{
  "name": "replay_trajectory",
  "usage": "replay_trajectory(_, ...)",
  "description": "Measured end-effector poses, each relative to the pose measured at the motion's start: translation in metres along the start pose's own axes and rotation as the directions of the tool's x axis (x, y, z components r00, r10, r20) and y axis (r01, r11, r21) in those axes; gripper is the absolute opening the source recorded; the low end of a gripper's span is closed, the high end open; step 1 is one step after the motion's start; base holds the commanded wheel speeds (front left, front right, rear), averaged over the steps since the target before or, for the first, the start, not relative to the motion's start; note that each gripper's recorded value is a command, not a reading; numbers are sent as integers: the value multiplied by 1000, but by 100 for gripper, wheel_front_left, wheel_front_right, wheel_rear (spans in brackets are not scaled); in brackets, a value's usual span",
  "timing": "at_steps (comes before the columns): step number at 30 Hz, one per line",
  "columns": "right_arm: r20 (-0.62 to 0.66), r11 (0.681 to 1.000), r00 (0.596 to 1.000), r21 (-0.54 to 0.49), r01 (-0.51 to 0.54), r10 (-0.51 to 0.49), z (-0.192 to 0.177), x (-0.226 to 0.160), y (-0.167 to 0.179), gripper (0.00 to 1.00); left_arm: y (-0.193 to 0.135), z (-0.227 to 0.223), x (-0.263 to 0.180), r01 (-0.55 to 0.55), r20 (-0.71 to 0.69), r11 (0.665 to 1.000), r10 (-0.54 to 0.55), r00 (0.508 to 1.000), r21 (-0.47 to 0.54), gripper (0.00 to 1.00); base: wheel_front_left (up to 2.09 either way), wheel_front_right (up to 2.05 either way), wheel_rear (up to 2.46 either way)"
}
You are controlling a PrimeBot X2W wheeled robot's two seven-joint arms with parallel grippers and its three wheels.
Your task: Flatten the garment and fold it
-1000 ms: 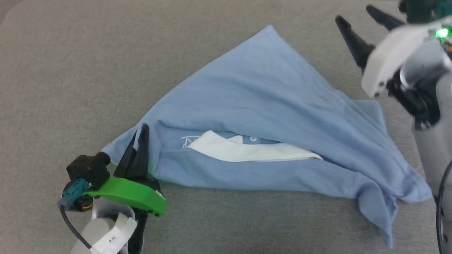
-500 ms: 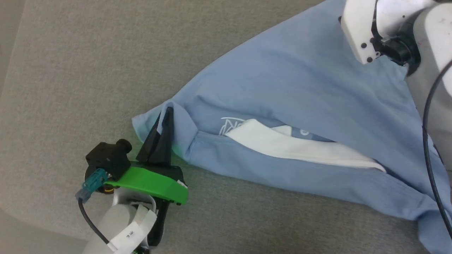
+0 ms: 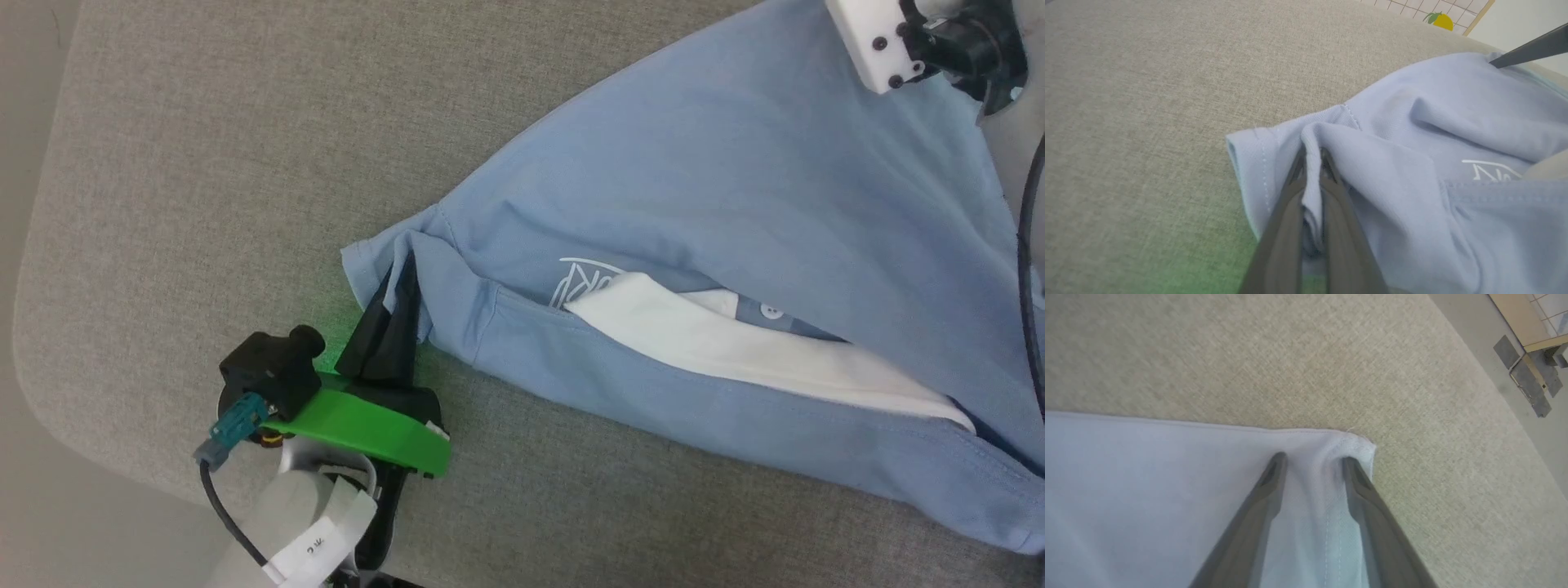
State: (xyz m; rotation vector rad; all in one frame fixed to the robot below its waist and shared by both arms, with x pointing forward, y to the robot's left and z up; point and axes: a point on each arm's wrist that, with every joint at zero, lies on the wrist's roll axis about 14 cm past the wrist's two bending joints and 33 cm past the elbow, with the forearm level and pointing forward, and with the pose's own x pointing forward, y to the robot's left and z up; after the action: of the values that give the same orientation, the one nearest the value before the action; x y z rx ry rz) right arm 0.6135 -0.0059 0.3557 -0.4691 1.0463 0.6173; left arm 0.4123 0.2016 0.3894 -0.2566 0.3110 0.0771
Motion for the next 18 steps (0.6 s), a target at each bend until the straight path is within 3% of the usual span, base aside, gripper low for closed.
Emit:
replay_trajectory(10, 158, 995, 987, 93, -29, 14, 6, -27, -1, 0, 1, 15, -1, 25, 30, 999, -26, 999, 33, 0, 0, 0, 0)
replay_trajectory(18, 428, 979, 902, 200, -37, -54, 29, -100, -24, 0, -6, 42, -2, 67, 81, 995, -73, 994, 74, 0, 0, 0, 0)
